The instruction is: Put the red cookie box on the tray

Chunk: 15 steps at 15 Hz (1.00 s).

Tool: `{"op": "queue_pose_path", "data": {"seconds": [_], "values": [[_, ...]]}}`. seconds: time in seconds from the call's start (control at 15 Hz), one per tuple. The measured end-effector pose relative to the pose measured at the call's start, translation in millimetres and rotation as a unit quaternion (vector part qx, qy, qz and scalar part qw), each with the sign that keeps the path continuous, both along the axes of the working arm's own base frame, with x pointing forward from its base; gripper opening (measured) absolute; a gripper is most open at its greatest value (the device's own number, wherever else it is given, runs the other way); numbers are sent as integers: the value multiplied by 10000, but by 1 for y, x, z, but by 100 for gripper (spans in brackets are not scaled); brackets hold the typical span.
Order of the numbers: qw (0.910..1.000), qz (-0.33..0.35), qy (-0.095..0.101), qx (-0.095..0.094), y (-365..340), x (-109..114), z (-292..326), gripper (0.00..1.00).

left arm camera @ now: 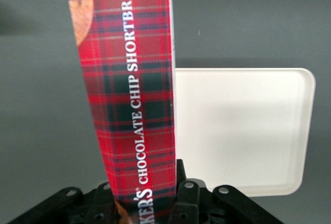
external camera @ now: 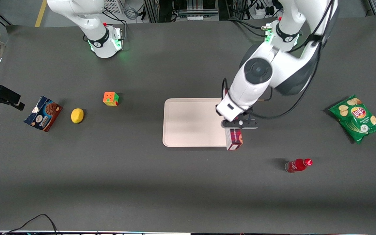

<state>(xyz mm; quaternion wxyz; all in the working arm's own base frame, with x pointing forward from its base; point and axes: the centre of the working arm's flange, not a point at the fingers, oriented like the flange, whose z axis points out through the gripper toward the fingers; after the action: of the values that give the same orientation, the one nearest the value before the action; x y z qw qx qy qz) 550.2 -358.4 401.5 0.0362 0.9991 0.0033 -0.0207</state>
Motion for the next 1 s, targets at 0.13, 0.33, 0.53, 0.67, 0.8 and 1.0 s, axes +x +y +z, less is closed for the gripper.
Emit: {"op": "queue_pose_path", "data": {"seconds": [0.13, 0.33, 0.53, 0.67, 0.8, 1.0], "values": [[9998, 19, 186, 19, -2, 2, -41, 35], [9994, 17, 354, 3, -2, -7, -103, 35], [9992, 60, 390, -50, -1, -25, -146, 35], [9992, 3, 392, 34, -5, -35, -158, 35], [9993, 24, 309, 215, -8, -42, -167, 35], [9989, 25, 320, 338, -8, -49, -177, 35]]}}
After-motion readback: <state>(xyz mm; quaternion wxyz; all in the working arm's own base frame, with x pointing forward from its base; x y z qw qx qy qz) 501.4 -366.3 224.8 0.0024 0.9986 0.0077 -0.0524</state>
